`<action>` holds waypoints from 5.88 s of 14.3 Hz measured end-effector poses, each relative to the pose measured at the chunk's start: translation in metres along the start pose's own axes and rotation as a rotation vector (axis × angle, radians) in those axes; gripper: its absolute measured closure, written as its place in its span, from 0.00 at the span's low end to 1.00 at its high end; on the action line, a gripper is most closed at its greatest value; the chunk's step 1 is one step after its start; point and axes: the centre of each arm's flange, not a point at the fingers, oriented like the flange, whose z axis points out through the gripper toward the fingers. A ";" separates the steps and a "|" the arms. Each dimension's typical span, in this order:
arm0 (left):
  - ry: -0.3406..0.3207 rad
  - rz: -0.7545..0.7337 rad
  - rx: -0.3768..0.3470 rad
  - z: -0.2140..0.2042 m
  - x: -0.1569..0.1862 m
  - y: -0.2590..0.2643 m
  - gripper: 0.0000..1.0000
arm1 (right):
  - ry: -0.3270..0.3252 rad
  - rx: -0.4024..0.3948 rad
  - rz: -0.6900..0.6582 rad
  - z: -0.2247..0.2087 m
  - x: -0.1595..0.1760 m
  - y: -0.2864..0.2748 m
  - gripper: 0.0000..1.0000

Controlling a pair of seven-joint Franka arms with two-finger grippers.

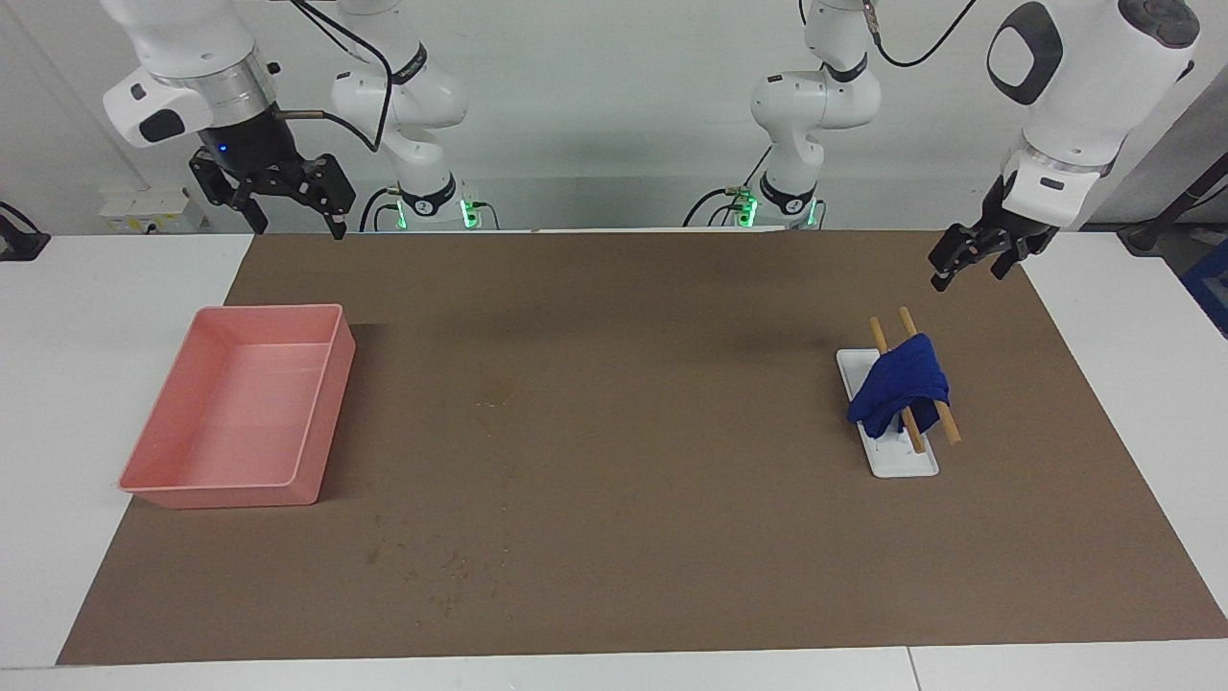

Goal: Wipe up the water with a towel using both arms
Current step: 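Reach the left gripper to the blue cloth on the white tray, then close the left gripper on the blue cloth's edge, then lift the cloth with the left gripper while the right gripper approaches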

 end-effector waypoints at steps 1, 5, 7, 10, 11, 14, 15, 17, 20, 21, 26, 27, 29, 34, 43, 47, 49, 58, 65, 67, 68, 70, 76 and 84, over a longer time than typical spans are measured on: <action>0.000 0.000 0.003 0.009 0.002 0.000 0.00 | 0.000 0.000 0.000 0.000 0.000 0.000 0.00; -0.010 0.031 0.053 0.055 0.020 0.009 0.00 | 0.000 0.000 0.000 0.000 0.000 0.000 0.00; -0.010 0.044 0.059 0.081 0.030 0.018 0.00 | 0.000 0.000 0.000 0.000 0.000 0.000 0.00; 0.019 0.037 0.054 0.114 0.034 0.026 0.00 | 0.000 0.000 0.000 0.000 0.000 0.000 0.00; 0.021 0.037 0.053 0.122 0.033 0.028 0.00 | 0.000 0.000 0.000 0.000 0.000 0.000 0.00; 0.018 0.056 0.069 0.139 0.032 0.036 0.00 | 0.000 0.000 0.000 0.000 0.000 0.000 0.00; 0.016 0.073 0.094 0.144 0.032 0.038 0.00 | 0.000 0.000 0.000 0.000 0.000 0.000 0.00; 0.010 0.102 0.127 0.152 0.031 0.044 0.00 | 0.000 0.000 0.000 0.000 0.000 0.000 0.00; 0.007 0.118 0.137 0.155 0.029 0.051 0.00 | 0.000 0.000 0.000 0.000 0.000 0.000 0.00; 0.006 0.121 0.141 0.156 0.029 0.051 0.00 | 0.000 0.000 0.000 0.000 0.000 0.000 0.00; 0.010 0.132 0.183 0.158 0.028 0.048 0.23 | 0.000 0.000 0.000 0.000 0.000 0.000 0.00; 0.012 0.132 0.188 0.157 0.028 0.047 0.29 | 0.000 0.000 0.000 0.000 0.000 0.000 0.00; 0.016 0.124 0.198 0.152 0.029 0.040 0.52 | 0.000 0.000 0.000 0.000 0.000 0.000 0.00; 0.021 0.112 0.201 0.140 0.029 0.035 0.89 | 0.000 0.000 0.000 0.000 0.000 0.000 0.00; -0.027 0.067 0.215 0.134 0.028 0.037 0.92 | 0.000 0.000 0.000 0.000 0.000 0.000 0.00; -0.050 0.053 0.221 0.119 0.030 0.036 0.92 | -0.002 0.000 0.000 0.001 0.000 0.000 0.00; -0.060 0.045 0.222 0.110 0.031 0.036 0.92 | -0.002 0.000 0.000 0.001 0.000 0.000 0.00; -0.171 -0.236 0.085 0.046 0.027 0.048 0.92 | -0.008 -0.002 0.007 0.002 -0.001 0.004 0.00; -0.188 -0.514 0.000 -0.015 -0.002 0.055 0.92 | -0.013 0.000 0.006 0.003 -0.002 0.003 0.00; -0.191 -0.608 -0.025 -0.030 -0.013 0.067 0.92 | -0.023 0.042 0.028 0.004 -0.003 -0.002 0.00; -0.193 -0.650 -0.027 -0.033 -0.018 0.080 0.92 | -0.035 0.077 0.081 0.005 -0.003 -0.007 0.00; -0.198 -0.739 -0.012 -0.034 -0.030 0.114 0.92 | -0.059 0.123 0.202 0.008 -0.005 -0.021 0.00; -0.273 -1.185 -0.099 -0.043 -0.043 0.170 0.92 | -0.188 0.290 0.516 0.022 -0.015 -0.090 0.00; -0.296 -1.498 -0.238 -0.061 -0.085 0.283 0.92 | -0.346 0.497 0.908 0.042 -0.037 -0.229 0.00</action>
